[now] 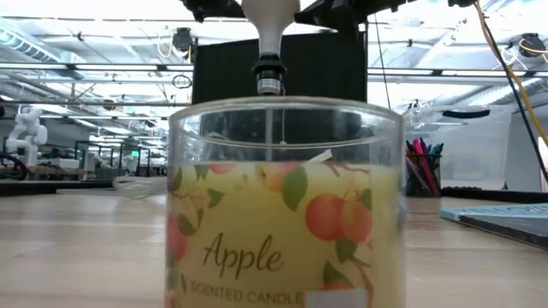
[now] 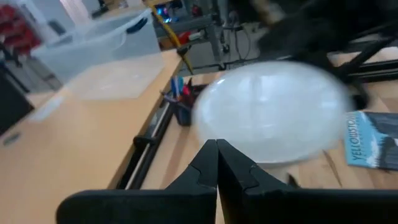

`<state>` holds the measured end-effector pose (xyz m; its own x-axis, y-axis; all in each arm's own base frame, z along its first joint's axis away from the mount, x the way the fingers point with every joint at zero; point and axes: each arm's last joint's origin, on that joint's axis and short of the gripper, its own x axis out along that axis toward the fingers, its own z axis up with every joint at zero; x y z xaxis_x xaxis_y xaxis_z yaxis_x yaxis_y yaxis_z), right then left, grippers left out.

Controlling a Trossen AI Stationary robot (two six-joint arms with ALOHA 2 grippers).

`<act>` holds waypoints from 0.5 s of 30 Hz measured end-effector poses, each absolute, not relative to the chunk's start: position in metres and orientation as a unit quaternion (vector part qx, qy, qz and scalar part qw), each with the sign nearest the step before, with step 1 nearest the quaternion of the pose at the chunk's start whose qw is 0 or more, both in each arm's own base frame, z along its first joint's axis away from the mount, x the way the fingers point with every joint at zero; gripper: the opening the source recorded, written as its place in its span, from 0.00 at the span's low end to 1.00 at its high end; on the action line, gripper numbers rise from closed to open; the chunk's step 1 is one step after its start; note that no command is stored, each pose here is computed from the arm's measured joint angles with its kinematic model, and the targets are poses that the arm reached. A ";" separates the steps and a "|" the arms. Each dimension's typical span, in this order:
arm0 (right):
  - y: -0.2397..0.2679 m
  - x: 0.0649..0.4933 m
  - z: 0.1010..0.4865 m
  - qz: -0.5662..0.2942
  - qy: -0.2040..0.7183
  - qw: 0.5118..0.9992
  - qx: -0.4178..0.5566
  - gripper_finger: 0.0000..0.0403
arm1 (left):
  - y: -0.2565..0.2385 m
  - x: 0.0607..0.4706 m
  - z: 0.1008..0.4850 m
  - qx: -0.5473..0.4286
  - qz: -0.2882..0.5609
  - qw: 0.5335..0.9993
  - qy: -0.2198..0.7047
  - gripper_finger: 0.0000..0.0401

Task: Screw lightbulb
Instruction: Insert the lightbulb into the lamp

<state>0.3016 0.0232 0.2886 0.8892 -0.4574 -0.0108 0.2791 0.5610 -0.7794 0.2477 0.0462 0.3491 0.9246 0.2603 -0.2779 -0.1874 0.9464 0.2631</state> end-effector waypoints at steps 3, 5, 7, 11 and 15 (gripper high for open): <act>0.032 0.301 0.288 -0.194 0.099 0.885 -0.411 0.00 | 0.055 0.249 0.342 0.103 0.129 0.970 0.180 0.00; 0.037 0.300 0.287 -0.184 0.100 0.890 -0.405 0.00 | 0.059 0.250 0.340 0.095 0.145 0.967 0.187 0.00; 0.041 0.300 0.285 -0.177 0.101 0.896 -0.395 0.00 | 0.063 0.248 0.339 0.097 0.167 0.962 0.195 0.00; 0.045 0.299 0.280 -0.166 0.118 0.904 -0.376 0.00 | 0.063 0.245 0.341 0.099 0.174 0.960 0.194 0.00; 0.043 0.297 0.278 -0.209 0.141 0.896 -0.366 0.00 | 0.052 0.234 0.355 0.112 0.128 0.973 0.156 0.00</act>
<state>0.2971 0.0428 0.2780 0.8727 -0.4779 -0.0996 0.2713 0.6443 -0.7151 0.2342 0.0522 0.3548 0.9185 0.2839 -0.2753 -0.2142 0.9424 0.2570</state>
